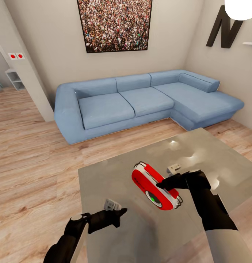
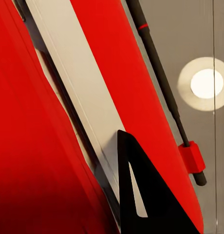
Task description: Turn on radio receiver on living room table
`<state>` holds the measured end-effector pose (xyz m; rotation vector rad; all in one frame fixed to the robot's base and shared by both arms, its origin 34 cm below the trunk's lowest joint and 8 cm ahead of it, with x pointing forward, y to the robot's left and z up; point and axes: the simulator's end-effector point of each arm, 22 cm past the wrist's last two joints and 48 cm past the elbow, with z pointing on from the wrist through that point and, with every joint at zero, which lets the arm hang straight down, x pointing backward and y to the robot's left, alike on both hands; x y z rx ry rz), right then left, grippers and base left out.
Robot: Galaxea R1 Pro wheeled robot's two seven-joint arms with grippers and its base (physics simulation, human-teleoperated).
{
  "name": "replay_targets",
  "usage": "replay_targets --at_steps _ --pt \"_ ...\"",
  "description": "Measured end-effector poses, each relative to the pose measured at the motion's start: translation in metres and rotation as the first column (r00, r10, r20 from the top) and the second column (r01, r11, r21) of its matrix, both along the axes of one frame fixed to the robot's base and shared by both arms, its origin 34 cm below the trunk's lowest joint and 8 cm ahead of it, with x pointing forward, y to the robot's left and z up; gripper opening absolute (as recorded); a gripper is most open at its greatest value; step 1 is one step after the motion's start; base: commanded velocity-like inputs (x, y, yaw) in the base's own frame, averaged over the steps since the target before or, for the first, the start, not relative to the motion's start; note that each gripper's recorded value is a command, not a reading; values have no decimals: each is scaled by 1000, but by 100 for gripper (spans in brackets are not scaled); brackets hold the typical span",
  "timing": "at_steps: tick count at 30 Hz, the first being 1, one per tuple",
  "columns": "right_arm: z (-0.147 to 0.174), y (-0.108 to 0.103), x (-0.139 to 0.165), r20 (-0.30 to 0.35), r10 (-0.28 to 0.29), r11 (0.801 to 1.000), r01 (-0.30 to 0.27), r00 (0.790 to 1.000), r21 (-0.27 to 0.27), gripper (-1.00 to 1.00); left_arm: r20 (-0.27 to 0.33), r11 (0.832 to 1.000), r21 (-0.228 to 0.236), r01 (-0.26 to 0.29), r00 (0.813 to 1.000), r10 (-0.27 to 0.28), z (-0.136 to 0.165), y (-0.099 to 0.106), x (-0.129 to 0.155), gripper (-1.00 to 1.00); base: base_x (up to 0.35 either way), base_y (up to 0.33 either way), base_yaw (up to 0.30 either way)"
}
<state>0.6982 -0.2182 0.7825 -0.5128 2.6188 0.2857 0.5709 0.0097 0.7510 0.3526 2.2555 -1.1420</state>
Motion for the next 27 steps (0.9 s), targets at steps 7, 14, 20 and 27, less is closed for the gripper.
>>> replay_targets --at_steps 7,14,20,27 --pt "0 0 -1 -4 2 1000 -2 1000 -3 -100 4 997 55 -61 998 61 -14 52 11 -100 0 0 0" --pt "0 1 -1 -5 5 1000 -5 1000 -3 -100 1 989 64 -130 991 131 -18 83 21 -100 0 0 0" --pt "-4 3 -3 -16 7 1000 -7 1000 2 -100 1 988 64 -137 991 137 -18 86 22 -100 0 0 0" --pt "-8 3 -6 -29 2 1000 -2 1000 -7 -100 1 988 65 -138 990 138 -18 85 22 -100 0 0 0"
